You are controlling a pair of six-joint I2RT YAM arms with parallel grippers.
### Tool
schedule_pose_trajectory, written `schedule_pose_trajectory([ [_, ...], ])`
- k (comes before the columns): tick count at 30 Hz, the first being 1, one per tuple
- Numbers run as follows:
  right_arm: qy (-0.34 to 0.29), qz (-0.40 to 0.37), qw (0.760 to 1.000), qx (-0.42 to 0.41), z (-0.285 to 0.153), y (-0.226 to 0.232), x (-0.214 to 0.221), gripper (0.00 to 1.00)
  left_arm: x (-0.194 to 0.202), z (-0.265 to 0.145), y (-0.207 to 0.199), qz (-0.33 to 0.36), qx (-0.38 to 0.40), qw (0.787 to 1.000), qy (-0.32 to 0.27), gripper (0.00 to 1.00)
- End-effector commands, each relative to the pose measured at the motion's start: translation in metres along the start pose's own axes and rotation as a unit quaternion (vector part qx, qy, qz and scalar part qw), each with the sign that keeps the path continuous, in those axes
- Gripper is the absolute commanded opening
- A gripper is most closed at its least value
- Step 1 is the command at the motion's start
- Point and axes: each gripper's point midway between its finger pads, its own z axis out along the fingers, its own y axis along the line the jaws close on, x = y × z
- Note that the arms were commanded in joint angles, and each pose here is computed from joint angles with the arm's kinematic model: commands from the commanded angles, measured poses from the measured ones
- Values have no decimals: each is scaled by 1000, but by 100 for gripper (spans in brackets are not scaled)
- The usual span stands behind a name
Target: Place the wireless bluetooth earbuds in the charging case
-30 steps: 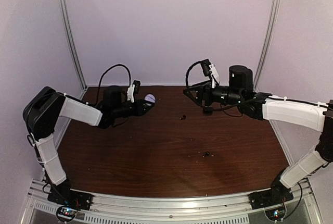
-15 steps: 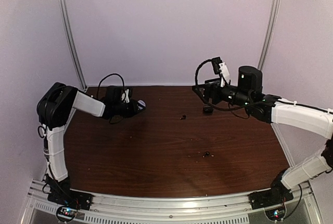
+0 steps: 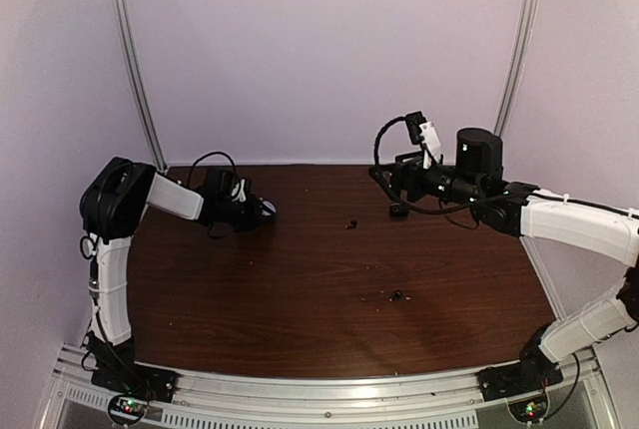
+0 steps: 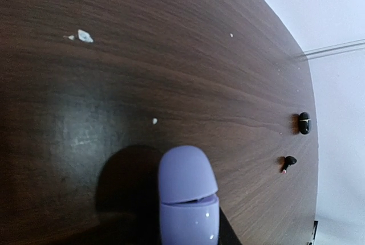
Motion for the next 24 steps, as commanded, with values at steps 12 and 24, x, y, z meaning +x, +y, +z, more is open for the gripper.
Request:
schedule_pose_trajectory([
  [12, -21, -18, 999, 42, -15, -20, -17, 100, 2, -8, 13, -55, -22, 998, 20, 53],
  [24, -42, 10, 992, 118, -25, -71, -23, 100, -3, -57, 6, -22, -66, 997, -23, 98],
])
